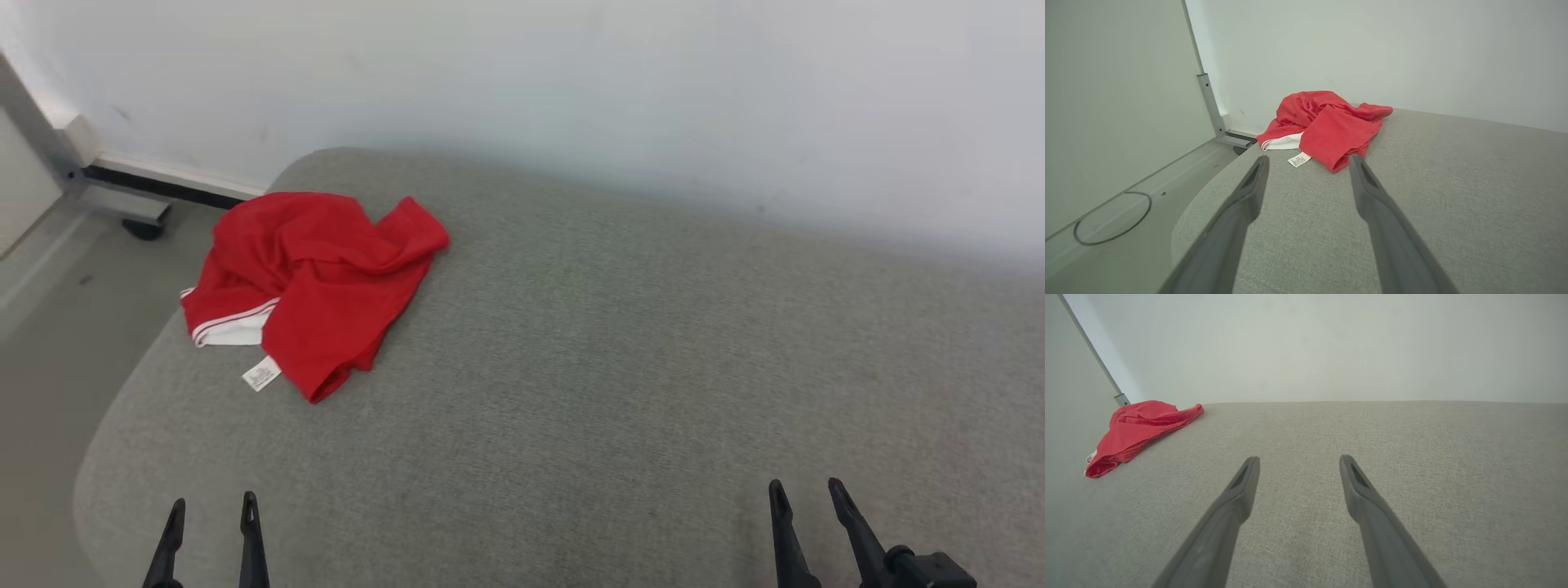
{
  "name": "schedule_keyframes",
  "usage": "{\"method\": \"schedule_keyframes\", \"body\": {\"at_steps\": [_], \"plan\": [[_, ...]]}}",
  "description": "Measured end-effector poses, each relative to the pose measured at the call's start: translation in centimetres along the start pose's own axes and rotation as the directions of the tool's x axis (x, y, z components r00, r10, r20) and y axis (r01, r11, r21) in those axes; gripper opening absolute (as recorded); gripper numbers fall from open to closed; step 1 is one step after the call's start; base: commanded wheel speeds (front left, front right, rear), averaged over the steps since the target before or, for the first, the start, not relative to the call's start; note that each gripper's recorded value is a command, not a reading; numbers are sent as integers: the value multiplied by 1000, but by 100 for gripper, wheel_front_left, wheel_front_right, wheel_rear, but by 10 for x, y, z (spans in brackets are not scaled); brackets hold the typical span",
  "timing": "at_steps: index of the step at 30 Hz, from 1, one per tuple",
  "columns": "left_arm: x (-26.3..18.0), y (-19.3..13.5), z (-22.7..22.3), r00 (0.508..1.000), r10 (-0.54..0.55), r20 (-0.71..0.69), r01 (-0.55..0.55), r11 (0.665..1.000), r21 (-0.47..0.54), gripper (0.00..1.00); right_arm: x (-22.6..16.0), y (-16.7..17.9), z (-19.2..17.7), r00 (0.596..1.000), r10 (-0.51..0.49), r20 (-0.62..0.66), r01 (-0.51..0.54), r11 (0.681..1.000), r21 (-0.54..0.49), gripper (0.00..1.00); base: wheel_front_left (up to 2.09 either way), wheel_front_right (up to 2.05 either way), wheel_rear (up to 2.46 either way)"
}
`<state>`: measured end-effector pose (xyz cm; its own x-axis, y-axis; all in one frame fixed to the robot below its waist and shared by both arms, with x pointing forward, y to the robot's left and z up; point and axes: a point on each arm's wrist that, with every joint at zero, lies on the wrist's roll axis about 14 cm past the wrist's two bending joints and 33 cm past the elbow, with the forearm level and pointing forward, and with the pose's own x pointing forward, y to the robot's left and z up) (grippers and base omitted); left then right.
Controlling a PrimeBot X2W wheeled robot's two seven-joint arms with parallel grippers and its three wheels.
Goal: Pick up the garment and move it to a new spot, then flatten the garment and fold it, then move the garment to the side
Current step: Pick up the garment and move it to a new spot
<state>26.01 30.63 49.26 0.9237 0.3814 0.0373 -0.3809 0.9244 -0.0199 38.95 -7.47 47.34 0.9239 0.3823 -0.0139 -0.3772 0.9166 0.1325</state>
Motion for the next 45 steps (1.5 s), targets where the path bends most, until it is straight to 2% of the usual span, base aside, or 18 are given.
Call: {"method": "schedule_keyframes", "body": {"at_steps": [11, 25, 30, 36, 45], "plan": [[-41, 56, -1, 982, 189, -4, -189, 982, -7, 100, 26, 55, -7, 984, 176, -25, -176, 984, -4, 100, 0, 0, 0], [-37, 61, 1, 977, 213, -2, -213, 977, -8, 100, 32, 54, -11, 982, 188, -35, -188, 982, -10, 100, 0, 0, 0], [-9, 59, 23, 981, 184, 62, -184, 983, -8, 100, 37, 49, -5, 982, 186, -16, -186, 982, -26, 100, 0, 0, 0], [47, 43, 57, 984, 98, 146, -102, 994, 26, 100, 52, 32, 6, 984, 179, 20, -177, 982, -65, 100, 0, 0, 0], [146, 13, 94, 973, 21, 230, -27, 999, 26, 100, 65, -16, 12, 993, 100, 63, -94, 991, -92, 100, 0, 0, 0]]}}
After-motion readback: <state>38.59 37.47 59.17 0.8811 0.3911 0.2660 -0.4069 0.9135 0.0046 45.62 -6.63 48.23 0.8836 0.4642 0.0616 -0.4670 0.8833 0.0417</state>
